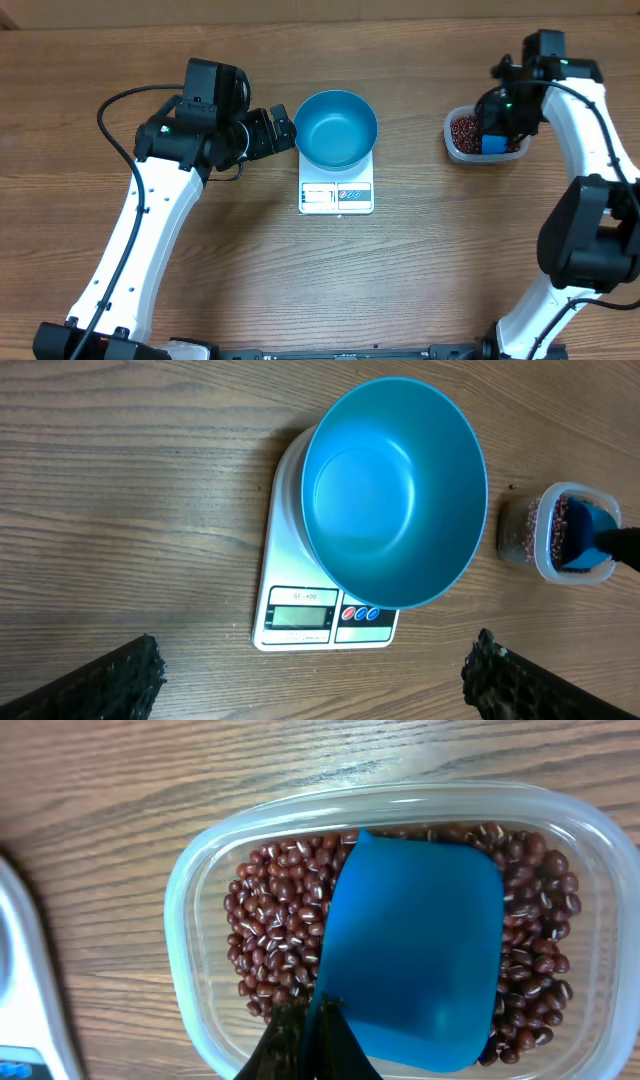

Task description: Scoop item into bowl and weigh 150g on scale

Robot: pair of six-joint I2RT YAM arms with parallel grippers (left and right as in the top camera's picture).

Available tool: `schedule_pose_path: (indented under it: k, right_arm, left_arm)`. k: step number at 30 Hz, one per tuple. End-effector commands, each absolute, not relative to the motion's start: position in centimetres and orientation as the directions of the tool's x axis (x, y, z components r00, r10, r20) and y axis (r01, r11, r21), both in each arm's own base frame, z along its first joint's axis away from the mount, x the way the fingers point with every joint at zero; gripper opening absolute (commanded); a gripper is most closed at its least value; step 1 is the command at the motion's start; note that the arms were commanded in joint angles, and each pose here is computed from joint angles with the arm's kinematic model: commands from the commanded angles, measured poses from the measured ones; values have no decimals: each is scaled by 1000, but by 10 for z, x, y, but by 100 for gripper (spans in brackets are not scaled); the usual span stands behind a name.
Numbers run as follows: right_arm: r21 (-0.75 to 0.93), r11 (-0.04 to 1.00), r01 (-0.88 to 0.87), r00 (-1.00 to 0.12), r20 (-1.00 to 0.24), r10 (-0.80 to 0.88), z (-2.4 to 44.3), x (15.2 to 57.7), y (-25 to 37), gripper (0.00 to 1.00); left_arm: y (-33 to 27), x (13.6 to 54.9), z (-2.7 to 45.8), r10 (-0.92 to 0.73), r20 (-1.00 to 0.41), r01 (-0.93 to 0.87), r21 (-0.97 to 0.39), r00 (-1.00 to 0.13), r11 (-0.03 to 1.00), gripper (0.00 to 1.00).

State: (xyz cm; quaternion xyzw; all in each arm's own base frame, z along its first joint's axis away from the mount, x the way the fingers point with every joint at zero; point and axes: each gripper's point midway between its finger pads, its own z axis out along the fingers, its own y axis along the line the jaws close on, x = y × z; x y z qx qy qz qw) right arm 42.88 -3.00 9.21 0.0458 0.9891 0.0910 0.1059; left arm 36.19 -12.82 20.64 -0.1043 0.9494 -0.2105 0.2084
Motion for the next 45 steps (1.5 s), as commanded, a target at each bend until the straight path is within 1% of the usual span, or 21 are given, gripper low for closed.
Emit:
schedule_pose_path:
  k: [1, 4, 9, 21, 25, 35, 42, 45]
  right_arm:
    - [298, 942, 154, -980, -73, 184, 47, 413, -36, 4]
    - [379, 909, 170, -973, -79, 215, 52, 415, -38, 4]
    - [457, 869, 192, -963, -81, 256, 58, 416, -42, 4]
    - [459, 862, 215, -965, -38, 261, 44, 403, -40, 4]
    - [505, 839, 205, -964, -43, 262, 46, 406, -32, 4]
    - [505, 836, 213, -964, -31, 264, 40, 402, -31, 4]
    - [547, 812, 205, -963, -37, 268, 44, 405, -26, 4]
    - [522, 826, 211, -963, -35, 268, 42, 403, -30, 4]
  left_arm:
    - [-130, 364, 213, -266, -378, -82, -437, -887, 895, 100]
    - [-130, 364, 213, -266, -378, -82, -437, -887, 895, 100]
    - [-130, 364, 213, -266, -378, -82, -438, -887, 895, 100]
    - [-130, 364, 213, -266, -378, -82, -438, -887, 895, 100]
    - [-130, 364, 213, -266, -378, -82, -437, -887, 895, 100]
    - [-130, 364, 213, -266, -378, -82, -438, -887, 895, 100]
    - [-130, 364, 213, -266, -378, -82, -437, -887, 895, 99]
    - [-132, 373, 220, -272, -418, -61, -452, -867, 890, 100]
